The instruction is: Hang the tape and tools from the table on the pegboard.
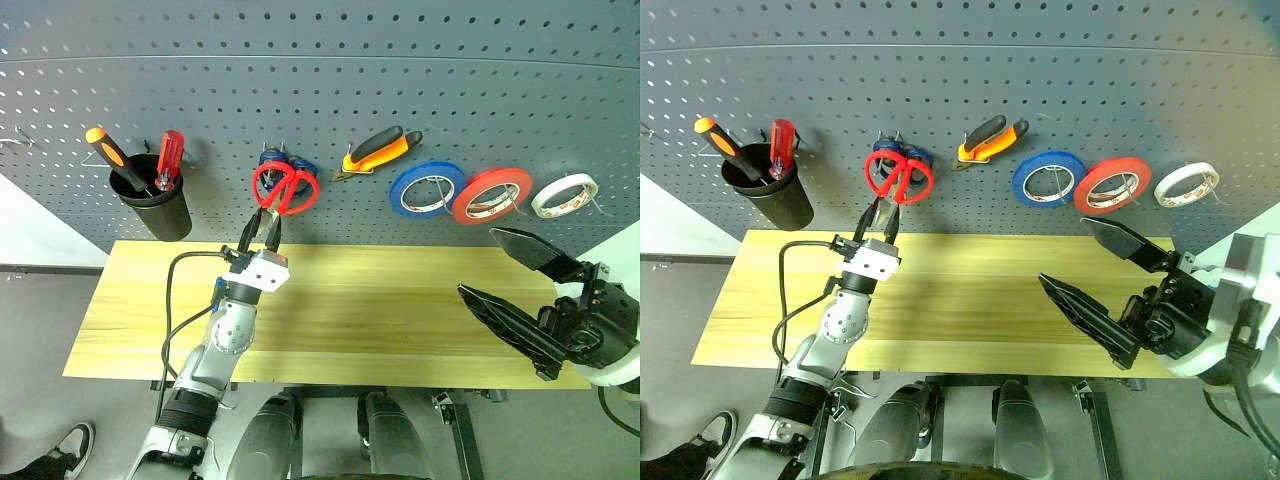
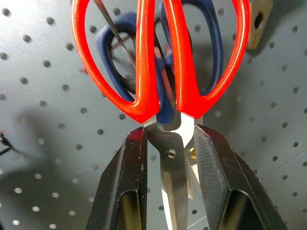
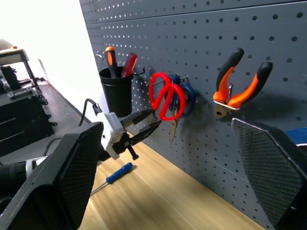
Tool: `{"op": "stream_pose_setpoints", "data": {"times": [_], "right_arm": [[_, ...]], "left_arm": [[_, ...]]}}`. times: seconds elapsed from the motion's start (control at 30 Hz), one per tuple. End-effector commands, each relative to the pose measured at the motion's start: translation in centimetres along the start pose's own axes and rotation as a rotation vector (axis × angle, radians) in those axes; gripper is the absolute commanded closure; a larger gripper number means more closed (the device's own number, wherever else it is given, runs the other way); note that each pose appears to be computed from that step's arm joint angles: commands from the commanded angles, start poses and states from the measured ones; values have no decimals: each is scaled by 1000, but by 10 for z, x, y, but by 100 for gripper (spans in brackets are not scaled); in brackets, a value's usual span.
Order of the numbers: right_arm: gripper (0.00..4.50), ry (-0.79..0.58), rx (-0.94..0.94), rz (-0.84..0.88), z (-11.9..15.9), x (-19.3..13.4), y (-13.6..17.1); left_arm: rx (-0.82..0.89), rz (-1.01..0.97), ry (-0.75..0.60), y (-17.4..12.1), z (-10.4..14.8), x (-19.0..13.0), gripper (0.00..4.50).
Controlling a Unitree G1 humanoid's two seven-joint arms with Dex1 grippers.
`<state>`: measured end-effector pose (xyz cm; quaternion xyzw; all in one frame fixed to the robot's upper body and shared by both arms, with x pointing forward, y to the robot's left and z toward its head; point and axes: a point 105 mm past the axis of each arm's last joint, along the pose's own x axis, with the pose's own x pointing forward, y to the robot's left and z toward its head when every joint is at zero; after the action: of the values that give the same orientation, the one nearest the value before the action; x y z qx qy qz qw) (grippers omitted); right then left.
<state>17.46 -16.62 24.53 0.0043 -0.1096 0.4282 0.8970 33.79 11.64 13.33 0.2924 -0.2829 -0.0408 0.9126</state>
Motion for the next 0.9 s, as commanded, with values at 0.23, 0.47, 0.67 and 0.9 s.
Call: {"op": "stream_pose_setpoints", "data": {"times": [0.23, 0.47, 0.67, 0.9], "right_arm": [[0, -28, -39, 23, 11, 2, 10], [0, -28, -42, 18, 12, 2, 11], [0, -26, -40, 15, 11, 1, 11], [0, -19, -34, 6, 9, 0, 12]], "left_arm": [[-23, 43, 4, -1, -5, 18, 346], [-77, 29, 76, -3, -16, 17, 212], [-89, 12, 160, -7, -27, 3, 50], [-150, 0, 412, -2, -58, -42, 50]]}}
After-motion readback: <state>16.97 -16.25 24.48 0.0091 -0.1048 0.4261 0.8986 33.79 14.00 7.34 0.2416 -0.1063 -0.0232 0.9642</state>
